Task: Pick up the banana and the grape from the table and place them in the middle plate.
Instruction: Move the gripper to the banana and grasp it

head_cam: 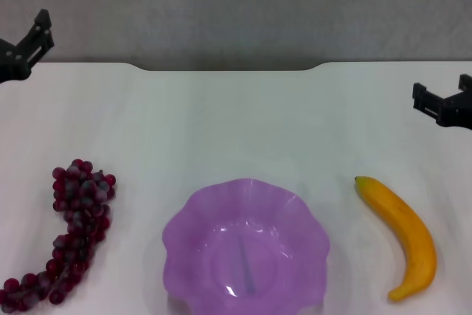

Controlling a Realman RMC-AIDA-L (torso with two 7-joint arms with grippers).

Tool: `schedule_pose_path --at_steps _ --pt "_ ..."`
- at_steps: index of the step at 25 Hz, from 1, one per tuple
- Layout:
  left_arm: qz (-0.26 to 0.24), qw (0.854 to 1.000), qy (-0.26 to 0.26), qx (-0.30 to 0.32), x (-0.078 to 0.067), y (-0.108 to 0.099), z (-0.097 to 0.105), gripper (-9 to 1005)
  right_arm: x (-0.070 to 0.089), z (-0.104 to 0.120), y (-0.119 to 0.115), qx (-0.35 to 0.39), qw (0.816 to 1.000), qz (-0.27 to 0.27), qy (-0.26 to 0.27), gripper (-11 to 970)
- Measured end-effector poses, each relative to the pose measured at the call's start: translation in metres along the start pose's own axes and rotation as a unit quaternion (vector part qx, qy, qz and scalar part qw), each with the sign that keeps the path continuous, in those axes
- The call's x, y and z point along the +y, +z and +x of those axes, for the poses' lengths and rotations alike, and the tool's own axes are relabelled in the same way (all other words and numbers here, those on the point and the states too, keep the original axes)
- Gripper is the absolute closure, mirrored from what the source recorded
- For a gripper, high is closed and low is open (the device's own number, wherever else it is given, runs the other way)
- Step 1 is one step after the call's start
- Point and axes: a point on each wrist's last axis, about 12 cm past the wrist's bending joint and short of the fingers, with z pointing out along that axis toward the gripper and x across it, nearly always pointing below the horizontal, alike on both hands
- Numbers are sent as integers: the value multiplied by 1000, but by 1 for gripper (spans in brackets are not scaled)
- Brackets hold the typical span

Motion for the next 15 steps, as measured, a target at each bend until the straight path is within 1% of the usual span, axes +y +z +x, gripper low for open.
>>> schedule_pose_path --at_steps 4,8,11,15 --pt "-4 1000 -1 -1 2 0 0 121 2 1 4 33 999 -13 7 167" --pt "-4 1000 -1 -3 2 0 -1 121 9 4 14 66 997 -31 6 168" --pt "-4 1000 -2 -5 1 0 -2 121 15 9 22 96 994 -44 13 169" --pt "-8 1000 -2 -7 1 0 -2 121 19 18 30 134 989 -54 18 169"
